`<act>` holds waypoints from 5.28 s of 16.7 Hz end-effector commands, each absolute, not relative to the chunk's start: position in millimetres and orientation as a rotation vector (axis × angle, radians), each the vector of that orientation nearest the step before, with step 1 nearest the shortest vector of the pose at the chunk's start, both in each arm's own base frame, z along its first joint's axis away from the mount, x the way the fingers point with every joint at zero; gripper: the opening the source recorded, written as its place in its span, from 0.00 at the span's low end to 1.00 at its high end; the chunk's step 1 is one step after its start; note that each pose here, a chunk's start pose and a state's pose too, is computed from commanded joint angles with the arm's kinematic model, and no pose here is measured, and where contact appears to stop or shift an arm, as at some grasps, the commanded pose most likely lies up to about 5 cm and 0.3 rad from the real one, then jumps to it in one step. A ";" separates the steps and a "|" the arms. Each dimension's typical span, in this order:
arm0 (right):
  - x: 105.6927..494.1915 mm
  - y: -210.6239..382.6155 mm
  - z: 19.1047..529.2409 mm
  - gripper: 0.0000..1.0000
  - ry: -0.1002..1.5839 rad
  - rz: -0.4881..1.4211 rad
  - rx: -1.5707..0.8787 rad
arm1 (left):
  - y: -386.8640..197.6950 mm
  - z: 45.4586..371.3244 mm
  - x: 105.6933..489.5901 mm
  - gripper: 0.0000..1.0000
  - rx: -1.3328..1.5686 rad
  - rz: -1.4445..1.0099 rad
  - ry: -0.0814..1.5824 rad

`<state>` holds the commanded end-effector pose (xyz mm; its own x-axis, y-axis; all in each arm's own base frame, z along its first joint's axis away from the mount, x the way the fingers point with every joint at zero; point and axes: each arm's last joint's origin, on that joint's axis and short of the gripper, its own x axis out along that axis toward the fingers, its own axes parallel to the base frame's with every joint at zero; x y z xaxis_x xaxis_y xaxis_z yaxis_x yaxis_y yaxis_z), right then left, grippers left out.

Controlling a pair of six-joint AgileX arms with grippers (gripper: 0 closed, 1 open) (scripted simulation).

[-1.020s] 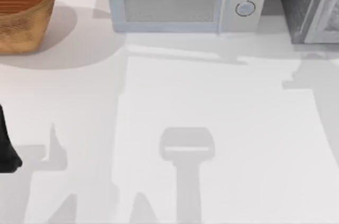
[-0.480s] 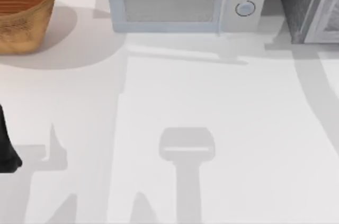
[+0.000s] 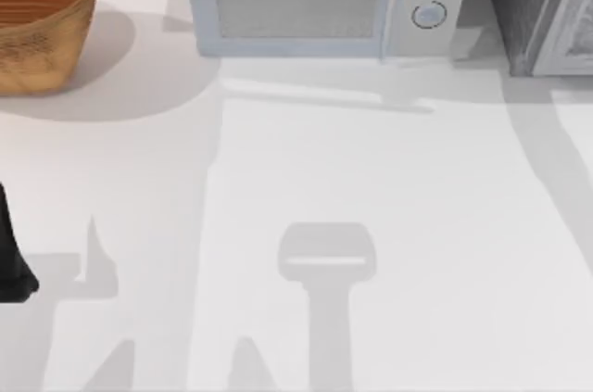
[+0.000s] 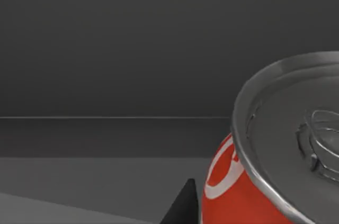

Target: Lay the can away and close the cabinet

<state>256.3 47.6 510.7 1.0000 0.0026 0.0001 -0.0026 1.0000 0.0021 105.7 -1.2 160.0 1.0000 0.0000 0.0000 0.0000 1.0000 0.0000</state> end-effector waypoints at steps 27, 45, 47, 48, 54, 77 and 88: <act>382.2 49.8 535.7 0.00 0.014 0.000 0.001 | -1.2 160.0 105.7 1.00 0.000 0.000 0.000; 405.8 44.9 530.3 0.38 0.000 -0.001 0.004 | -1.2 160.0 105.7 1.00 0.000 0.000 0.000; 405.8 44.9 530.3 0.53 0.000 -0.001 0.004 | -1.2 160.0 105.7 1.00 0.000 0.000 0.000; 405.8 44.9 530.3 0.60 0.000 -0.001 0.004 | -1.2 160.0 105.7 1.00 0.000 0.000 0.000; 405.8 44.9 530.3 1.00 0.000 -0.001 0.004 | -1.2 160.0 105.7 1.00 0.000 0.000 0.000; 253.7 21.8 545.6 1.00 -0.131 0.031 -0.023 | -1.2 160.0 105.7 1.00 0.000 0.000 0.000; 118.6 3.4 327.2 1.00 -0.049 0.024 -0.019 | -1.2 160.0 105.7 1.00 0.000 0.000 0.000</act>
<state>118.6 3.4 327.2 0.9985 0.0241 0.0484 -0.0232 0.9995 -0.0196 105.7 -1.2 160.0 1.0000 0.0000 0.0000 0.0000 1.0000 0.0000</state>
